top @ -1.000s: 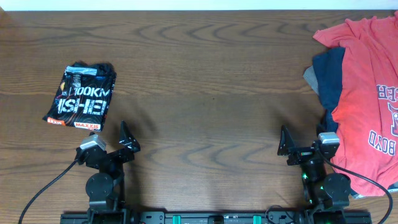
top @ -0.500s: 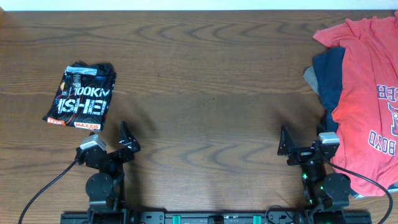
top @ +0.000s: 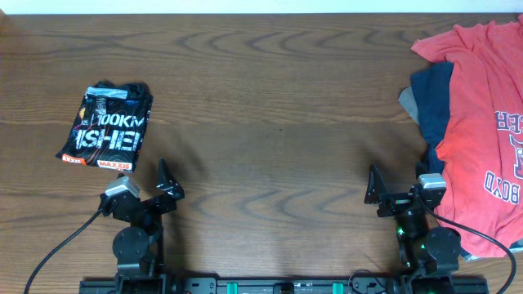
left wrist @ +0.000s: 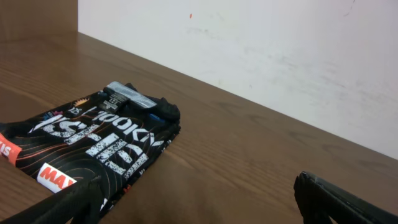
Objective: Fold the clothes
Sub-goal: 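Move the right gripper toward the red t-shirt on the right pile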
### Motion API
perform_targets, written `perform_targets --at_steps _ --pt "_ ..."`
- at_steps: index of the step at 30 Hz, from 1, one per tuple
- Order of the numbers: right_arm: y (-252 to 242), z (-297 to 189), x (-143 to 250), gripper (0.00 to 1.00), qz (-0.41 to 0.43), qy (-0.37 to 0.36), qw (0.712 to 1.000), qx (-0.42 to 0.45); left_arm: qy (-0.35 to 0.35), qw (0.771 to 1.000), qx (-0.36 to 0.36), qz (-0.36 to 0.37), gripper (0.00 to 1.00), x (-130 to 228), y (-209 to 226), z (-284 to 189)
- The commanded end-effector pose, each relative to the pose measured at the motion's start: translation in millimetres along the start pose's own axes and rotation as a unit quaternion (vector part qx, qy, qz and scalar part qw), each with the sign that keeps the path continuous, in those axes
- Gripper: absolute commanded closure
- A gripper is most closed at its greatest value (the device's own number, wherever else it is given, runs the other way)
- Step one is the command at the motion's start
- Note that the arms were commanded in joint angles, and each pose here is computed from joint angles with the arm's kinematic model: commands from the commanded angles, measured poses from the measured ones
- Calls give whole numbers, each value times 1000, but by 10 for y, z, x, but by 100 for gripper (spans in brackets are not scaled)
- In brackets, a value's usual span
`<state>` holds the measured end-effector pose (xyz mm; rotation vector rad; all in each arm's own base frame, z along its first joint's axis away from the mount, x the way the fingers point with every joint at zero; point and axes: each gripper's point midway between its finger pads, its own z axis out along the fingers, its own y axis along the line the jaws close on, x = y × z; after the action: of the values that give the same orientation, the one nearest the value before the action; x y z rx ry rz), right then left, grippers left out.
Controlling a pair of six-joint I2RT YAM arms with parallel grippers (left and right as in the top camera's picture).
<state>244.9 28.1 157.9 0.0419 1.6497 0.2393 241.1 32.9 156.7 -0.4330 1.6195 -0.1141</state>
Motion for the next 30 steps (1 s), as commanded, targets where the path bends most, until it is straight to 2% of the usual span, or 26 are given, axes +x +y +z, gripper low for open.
perform_targets --at_steps 1,12,19,25,30 --pt "-7 -1 6 1 -3 -1 1000 0 17 1000 -11 8 2 155 76 21" --pt "8 -5 -14 1 6 0 1000 -3 29 999 25 7 2 184 -54 14" --pt "-15 -61 -154 1 4 36 999 18 29 998 57 5 2 -9 -228 -29" --pt "-14 -67 -273 1 1 124 992 39 91 995 46 10 2 -173 -321 -96" --pt "-148 -71 -241 1 -2 253 963 97 174 985 17 18 2 -259 -349 -142"
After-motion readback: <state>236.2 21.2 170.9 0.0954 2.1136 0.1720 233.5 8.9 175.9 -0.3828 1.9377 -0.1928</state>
